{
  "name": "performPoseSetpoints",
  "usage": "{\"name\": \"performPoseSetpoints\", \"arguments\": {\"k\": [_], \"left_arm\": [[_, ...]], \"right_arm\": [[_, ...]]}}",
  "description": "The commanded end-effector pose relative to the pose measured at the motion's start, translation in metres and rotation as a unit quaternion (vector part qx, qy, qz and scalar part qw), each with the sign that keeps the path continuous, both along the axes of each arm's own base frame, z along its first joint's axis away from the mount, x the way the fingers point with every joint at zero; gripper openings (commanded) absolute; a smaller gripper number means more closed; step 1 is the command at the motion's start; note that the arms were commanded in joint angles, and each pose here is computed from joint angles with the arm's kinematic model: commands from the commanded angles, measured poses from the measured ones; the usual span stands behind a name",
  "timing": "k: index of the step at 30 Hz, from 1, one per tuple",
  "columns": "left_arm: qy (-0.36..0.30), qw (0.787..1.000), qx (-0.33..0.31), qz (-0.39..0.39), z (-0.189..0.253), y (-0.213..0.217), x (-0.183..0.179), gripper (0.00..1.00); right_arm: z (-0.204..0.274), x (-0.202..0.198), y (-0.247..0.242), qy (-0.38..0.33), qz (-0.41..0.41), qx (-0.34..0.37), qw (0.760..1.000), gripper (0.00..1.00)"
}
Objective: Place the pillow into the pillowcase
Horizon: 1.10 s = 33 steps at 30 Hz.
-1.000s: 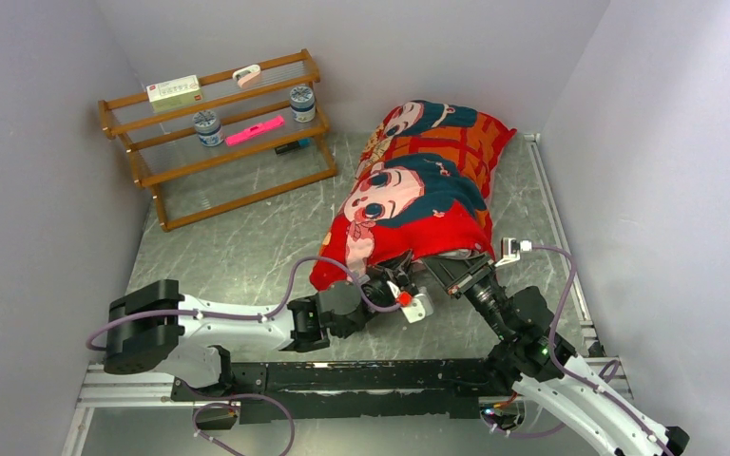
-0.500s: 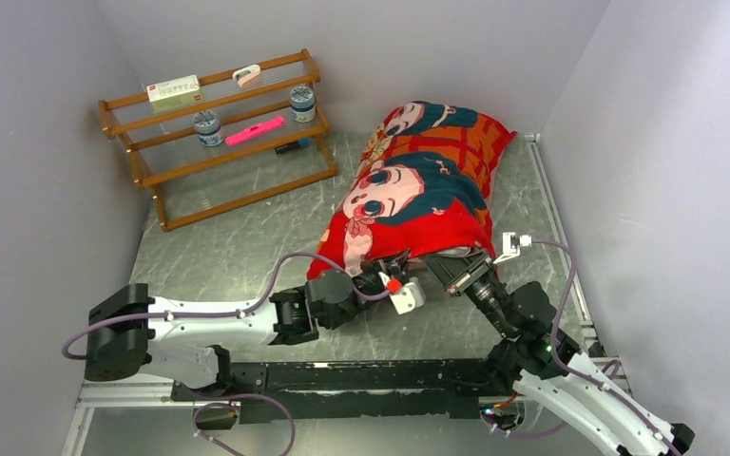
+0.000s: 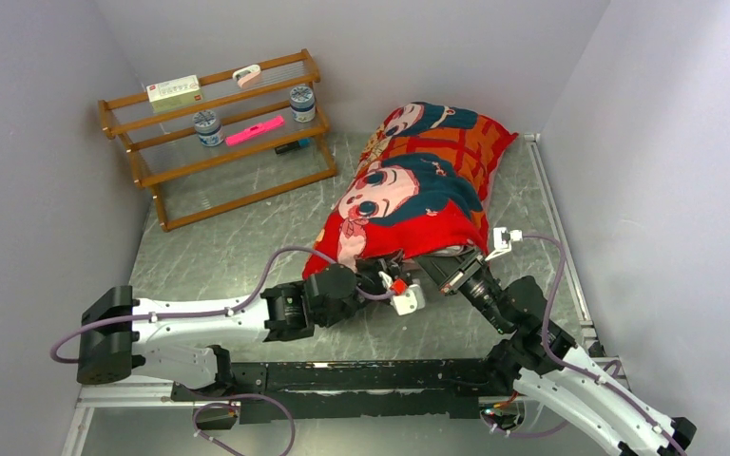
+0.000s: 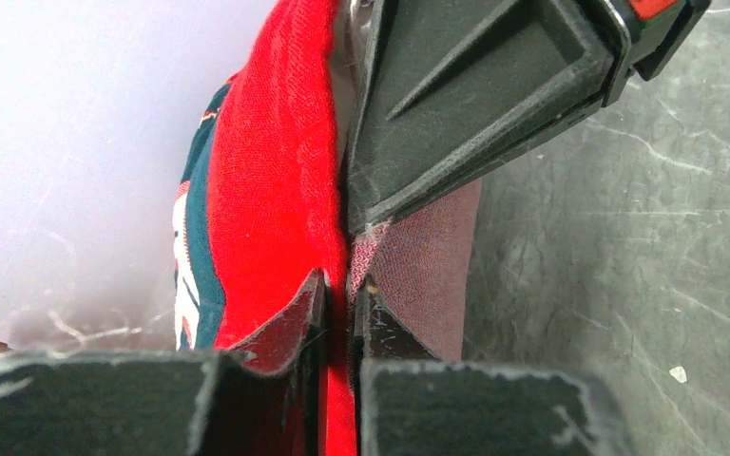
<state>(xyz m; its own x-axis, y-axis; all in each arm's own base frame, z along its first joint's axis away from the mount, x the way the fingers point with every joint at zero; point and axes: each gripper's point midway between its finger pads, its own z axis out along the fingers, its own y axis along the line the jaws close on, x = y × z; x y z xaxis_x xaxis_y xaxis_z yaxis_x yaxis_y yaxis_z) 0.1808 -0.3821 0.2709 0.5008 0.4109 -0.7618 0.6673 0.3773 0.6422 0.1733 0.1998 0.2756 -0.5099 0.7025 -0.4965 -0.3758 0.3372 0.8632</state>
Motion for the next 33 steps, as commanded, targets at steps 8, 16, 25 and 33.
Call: {"name": "performPoseSetpoints", "arguments": {"k": [8, 16, 25, 33], "left_arm": [[0.021, 0.999, -0.041, 0.008, 0.041, -0.006, 0.007, 0.16], [0.036, 0.998, -0.041, -0.017, 0.041, -0.008, 0.000, 0.35], [0.024, 0.998, -0.055, 0.004, 0.033, 0.002, 0.005, 0.89], [0.003, 0.998, -0.064, 0.015, 0.036, 0.003, 0.011, 0.80]], "right_arm": [[0.059, -0.010, -0.004, -0.083, 0.013, 0.054, 0.995, 0.00], [0.062, -0.010, -0.005, -0.093, 0.010, 0.063, 0.994, 0.00], [0.065, -0.011, -0.005, -0.099, 0.011, 0.066, 0.993, 0.00], [0.064, -0.012, -0.003, -0.113, 0.014, 0.058, 0.992, 0.00]]}}
